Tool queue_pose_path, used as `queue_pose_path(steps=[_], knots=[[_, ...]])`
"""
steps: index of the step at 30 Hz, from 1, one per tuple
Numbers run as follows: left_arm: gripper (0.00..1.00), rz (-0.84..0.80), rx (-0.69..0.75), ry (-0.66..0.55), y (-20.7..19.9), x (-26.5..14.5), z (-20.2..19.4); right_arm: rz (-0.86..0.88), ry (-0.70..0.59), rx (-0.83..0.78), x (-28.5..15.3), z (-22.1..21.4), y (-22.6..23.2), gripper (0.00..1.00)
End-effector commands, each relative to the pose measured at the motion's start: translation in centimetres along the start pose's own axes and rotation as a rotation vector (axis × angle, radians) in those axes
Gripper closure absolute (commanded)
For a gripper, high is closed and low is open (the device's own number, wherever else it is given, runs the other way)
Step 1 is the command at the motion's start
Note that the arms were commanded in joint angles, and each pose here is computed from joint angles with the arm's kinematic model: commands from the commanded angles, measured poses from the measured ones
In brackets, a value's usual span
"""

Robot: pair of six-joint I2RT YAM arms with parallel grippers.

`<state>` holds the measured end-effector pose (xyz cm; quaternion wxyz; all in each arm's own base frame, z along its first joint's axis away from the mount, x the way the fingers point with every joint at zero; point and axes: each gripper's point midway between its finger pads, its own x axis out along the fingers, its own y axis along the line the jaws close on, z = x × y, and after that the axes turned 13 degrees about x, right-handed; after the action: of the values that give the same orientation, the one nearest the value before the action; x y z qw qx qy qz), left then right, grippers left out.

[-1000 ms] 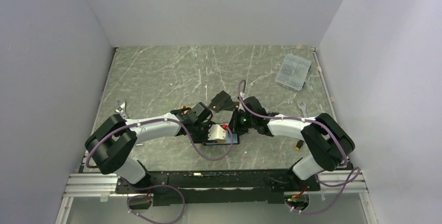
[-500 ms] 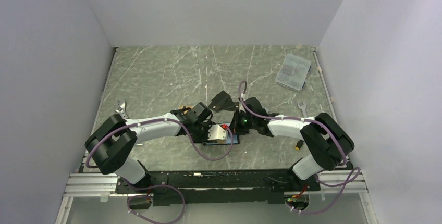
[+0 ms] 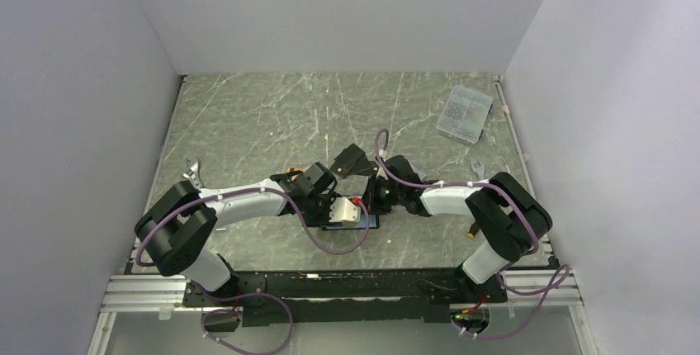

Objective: Put the credit cards into the card holder
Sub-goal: Insert the credit card into the card holder.

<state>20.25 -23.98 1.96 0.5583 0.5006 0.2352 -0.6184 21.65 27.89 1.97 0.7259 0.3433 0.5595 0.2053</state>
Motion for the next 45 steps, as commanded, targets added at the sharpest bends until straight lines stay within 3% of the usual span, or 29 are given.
queue_pose_path(steps=[1, 15, 25, 45], knots=[[0.57, 0.003, 0.003, 0.034, 0.1, 0.7, -1.0, 0.055, -0.001, -0.014, 0.9, 0.2, 1.9, 0.94], [0.57, 0.010, 0.012, 0.029, 0.1, 0.8, -1.0, 0.037, 0.047, -0.036, 2.6, -2.0, 2.9, 0.93], [0.56, 0.018, 0.014, 0.026, 0.1, -0.1, -1.1, -0.035, -0.018, -0.064, 0.2, 0.2, 1.5, 0.86], [0.56, 0.028, 0.009, 0.001, 0.7, -0.4, -0.5, 0.070, -0.004, -0.013, 1.8, -0.4, 3.9, 0.95]])
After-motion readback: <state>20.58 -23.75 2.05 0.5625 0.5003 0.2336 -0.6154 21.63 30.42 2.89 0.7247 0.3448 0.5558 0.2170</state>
